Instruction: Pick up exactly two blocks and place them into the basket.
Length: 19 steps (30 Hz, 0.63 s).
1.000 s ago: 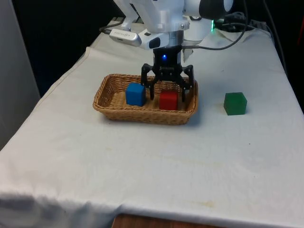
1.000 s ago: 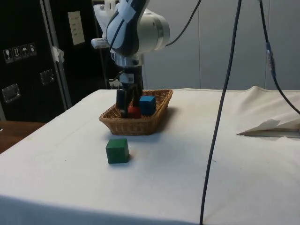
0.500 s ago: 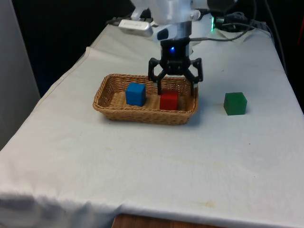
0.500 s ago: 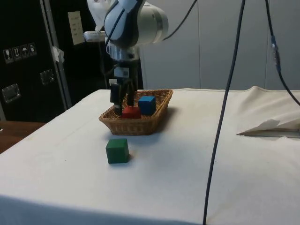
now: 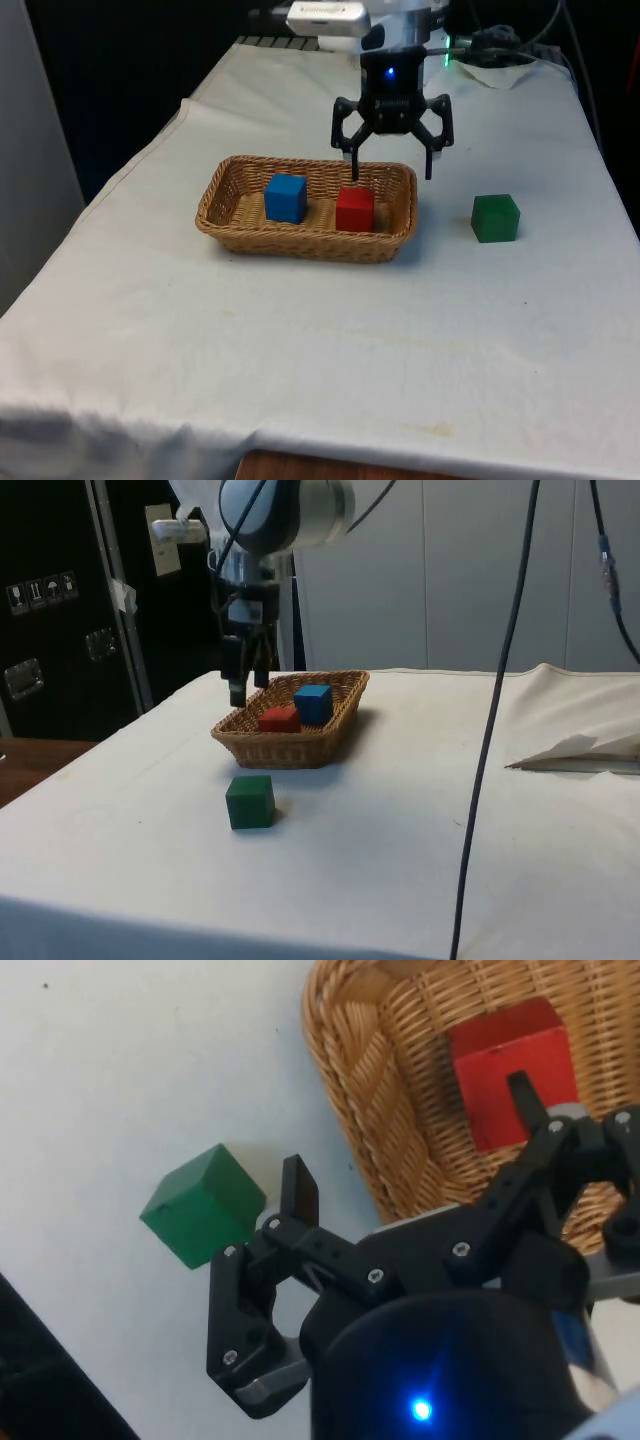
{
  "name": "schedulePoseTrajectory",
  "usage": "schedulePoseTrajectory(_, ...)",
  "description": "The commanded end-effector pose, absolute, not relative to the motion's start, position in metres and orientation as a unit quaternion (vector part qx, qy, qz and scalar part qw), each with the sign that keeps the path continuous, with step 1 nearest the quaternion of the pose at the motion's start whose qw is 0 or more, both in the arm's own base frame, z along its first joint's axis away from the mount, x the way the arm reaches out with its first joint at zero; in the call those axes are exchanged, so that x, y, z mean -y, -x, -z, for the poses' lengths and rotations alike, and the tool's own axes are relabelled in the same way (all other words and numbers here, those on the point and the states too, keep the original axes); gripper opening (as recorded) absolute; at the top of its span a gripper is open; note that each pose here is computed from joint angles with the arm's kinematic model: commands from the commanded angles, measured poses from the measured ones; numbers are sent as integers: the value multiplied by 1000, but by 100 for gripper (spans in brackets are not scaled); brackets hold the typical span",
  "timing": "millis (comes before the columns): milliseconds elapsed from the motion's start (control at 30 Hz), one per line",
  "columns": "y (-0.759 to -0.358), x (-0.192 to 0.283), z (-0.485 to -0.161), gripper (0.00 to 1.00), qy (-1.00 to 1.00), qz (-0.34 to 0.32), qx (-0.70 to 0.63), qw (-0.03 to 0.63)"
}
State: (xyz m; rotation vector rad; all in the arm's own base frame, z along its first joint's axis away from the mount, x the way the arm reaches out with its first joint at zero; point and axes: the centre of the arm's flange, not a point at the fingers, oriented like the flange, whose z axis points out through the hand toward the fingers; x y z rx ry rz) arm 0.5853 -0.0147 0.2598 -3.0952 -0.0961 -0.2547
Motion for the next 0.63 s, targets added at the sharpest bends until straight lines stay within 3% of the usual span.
schedulePoseTrajectory(0, -584, 14, -263, 100, 996, 82, 36, 13)
schedulePoseTrajectory(600, -587, 7, -267, 100, 992, 91, 84, 10)
